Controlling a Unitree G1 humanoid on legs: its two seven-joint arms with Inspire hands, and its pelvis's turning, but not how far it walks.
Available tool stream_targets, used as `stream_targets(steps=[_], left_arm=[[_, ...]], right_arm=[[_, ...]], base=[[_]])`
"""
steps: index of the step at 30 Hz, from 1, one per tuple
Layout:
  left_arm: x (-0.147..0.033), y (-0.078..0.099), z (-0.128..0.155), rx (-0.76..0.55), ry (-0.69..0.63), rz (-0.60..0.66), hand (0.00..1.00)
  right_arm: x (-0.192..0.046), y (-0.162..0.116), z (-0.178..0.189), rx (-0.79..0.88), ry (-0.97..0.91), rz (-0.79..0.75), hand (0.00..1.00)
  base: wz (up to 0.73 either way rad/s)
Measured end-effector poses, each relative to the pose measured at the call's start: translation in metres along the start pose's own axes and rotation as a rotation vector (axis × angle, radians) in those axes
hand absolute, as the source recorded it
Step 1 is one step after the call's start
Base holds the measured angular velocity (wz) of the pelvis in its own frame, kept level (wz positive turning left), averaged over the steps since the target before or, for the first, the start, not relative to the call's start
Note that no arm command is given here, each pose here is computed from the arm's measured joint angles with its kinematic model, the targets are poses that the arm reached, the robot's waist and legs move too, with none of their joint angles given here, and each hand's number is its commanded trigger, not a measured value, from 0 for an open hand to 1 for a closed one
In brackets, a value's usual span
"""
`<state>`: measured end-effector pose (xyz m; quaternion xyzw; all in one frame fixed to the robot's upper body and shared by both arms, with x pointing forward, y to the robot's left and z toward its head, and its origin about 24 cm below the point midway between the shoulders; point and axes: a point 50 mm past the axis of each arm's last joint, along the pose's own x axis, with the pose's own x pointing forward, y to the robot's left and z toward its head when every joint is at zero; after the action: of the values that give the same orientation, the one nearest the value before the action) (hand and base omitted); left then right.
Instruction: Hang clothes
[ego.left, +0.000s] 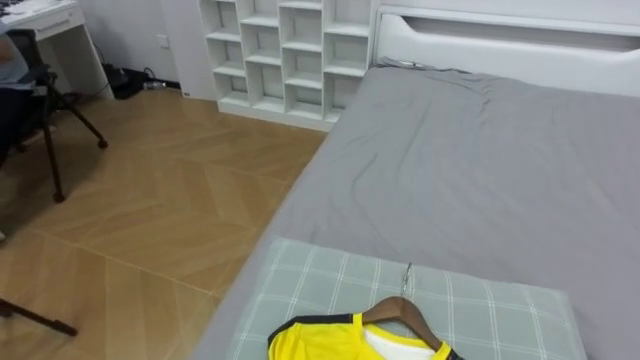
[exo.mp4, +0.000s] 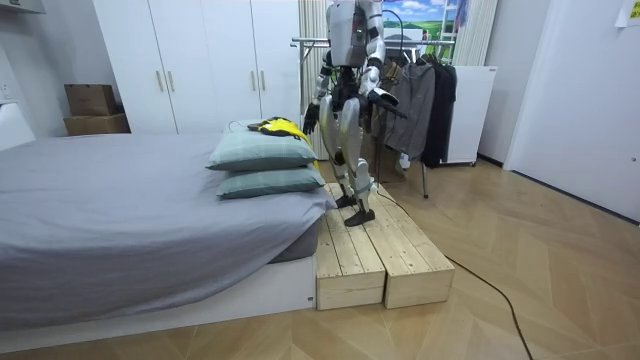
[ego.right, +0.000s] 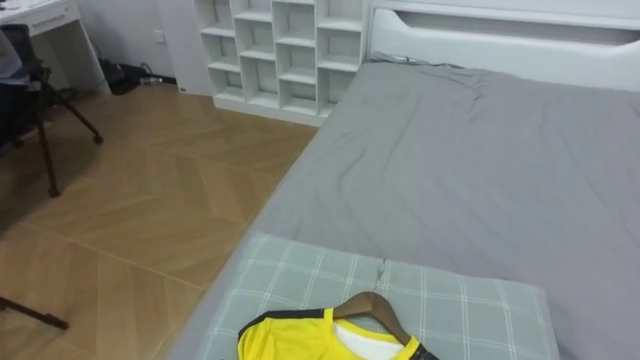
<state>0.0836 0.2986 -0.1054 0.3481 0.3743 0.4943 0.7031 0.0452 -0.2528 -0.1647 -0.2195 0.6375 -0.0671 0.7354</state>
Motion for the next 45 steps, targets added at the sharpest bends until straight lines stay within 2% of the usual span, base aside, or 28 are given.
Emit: stream_targets(steps=[4, 7, 12, 19, 24, 28, 35, 39, 45], left_arm=[[0.001, 0.000, 0.017, -0.024, -0.083, 0.030, 0.00], [0.001, 0.004, 0.045, -0.096, -0.191, 0.066, 0.00], [-0.004, 0.009, 0.095, -0.125, -0.467, 0.121, 0.00], [-0.019, 0.008, 0.122, -0.126, -0.655, 0.123, 0.00], [-0.029, 0.014, 0.147, -0.130, -0.817, 0.167, 0.00], [-0.032, 0.013, 0.153, -0.094, -0.891, 0.157, 0.00], [-0.049, 0.001, 0.157, 0.019, -1.040, 0.117, 0.00], [-0.058, -0.003, 0.163, 0.044, -1.102, 0.093, 0.00], [-0.067, -0.001, 0.176, 0.058, -1.203, 0.121, 0.00]], right_arm=[[0.000, 0.000, 0.001, 0.001, -0.010, 0.000, 0.00], [0.000, -0.002, 0.003, -0.002, -0.021, -0.005, 0.00], [0.000, -0.002, -0.001, -0.008, -0.021, -0.006, 0.00], [-0.001, 0.002, -0.004, -0.047, -0.014, 0.017, 0.00], [-0.001, 0.004, -0.007, -0.083, -0.005, 0.036, 0.00], [-0.001, 0.005, -0.007, -0.081, 0.001, 0.051, 0.00], [0.000, 0.006, -0.003, -0.102, -0.003, 0.067, 0.00], [0.000, 0.005, -0.001, -0.122, -0.007, 0.069, 0.00], [-0.001, 0.006, -0.005, -0.129, 0.006, 0.073, 0.00]], base=[[0.00], [-0.01], [-0.01], [-0.03], [-0.06], [-0.04], [-0.01], [-0.09], [-0.09]])
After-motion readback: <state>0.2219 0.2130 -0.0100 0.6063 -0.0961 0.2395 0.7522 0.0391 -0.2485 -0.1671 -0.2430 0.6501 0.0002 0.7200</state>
